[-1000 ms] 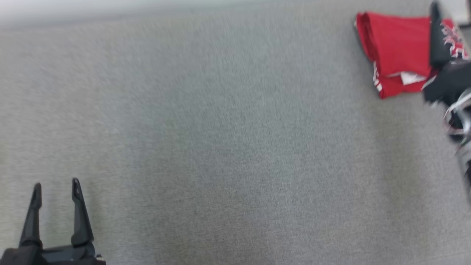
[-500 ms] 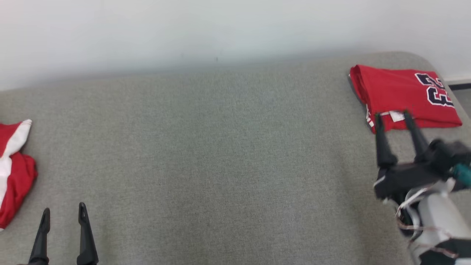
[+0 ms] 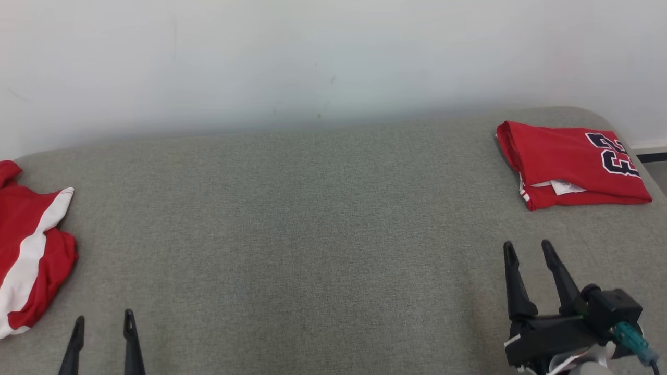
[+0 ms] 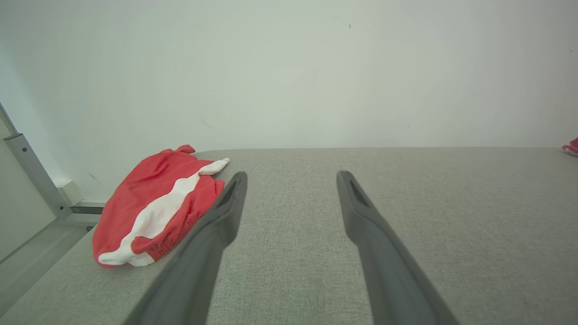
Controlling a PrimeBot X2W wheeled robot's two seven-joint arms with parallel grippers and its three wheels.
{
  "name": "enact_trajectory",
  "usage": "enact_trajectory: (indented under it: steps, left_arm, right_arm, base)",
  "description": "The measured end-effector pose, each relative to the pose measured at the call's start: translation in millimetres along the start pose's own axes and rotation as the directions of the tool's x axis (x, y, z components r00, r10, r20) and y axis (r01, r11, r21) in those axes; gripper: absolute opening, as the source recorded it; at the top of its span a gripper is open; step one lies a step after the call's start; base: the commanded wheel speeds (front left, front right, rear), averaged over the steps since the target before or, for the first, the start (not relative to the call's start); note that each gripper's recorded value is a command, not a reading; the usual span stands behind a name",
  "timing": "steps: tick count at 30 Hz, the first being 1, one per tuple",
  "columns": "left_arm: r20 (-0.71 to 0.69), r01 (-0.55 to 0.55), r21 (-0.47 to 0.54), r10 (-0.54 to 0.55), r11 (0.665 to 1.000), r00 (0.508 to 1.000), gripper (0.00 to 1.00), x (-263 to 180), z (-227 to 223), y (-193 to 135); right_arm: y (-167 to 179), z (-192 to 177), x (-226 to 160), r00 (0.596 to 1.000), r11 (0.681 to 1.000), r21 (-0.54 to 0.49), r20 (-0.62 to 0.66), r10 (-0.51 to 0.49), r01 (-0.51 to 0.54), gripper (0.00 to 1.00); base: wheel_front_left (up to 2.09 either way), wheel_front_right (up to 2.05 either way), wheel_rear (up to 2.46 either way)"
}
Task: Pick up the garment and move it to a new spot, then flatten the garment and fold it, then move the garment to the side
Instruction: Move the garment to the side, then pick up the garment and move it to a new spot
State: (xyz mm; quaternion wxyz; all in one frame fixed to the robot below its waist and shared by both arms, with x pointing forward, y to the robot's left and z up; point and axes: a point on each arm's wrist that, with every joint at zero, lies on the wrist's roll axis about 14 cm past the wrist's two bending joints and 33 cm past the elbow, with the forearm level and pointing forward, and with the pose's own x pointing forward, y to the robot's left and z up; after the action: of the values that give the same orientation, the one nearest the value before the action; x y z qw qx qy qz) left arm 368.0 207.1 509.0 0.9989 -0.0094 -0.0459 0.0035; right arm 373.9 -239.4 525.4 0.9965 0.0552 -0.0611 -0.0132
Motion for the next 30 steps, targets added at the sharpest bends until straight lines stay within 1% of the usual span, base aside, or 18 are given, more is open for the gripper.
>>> enact_trajectory:
  steps: [4,10,30]
  left_arm:
    - [-0.018,0.014,0.027,-0.014,1.0,1.0,1.0,-3.2,-4.6,-2.6]
    - [-0.039,0.007,0.056,-0.005,0.998,0.999,1.0,-10.1,-10.2,0.9]
    - [-0.055,-0.005,0.07,0.009,0.998,0.998,1.0,-14.3,-14.8,3.9]
  right_arm:
    - [3.0,-6.9,-9.7,1.0,1.0,0.002,-0.017,-0.002,0.002,1.0]
    - [4.3,-17.2,-22.9,0.999,1.0,-0.001,-0.045,-0.01,0.01,1.0]
    - [8.9,-22.7,-26.7,0.998,1.0,0.003,-0.059,-0.004,0.004,1.0]
  base:
    - [0.0,0.0,0.0]
    - [0.0,0.0,0.0]
    - [0.0,0.0,0.0]
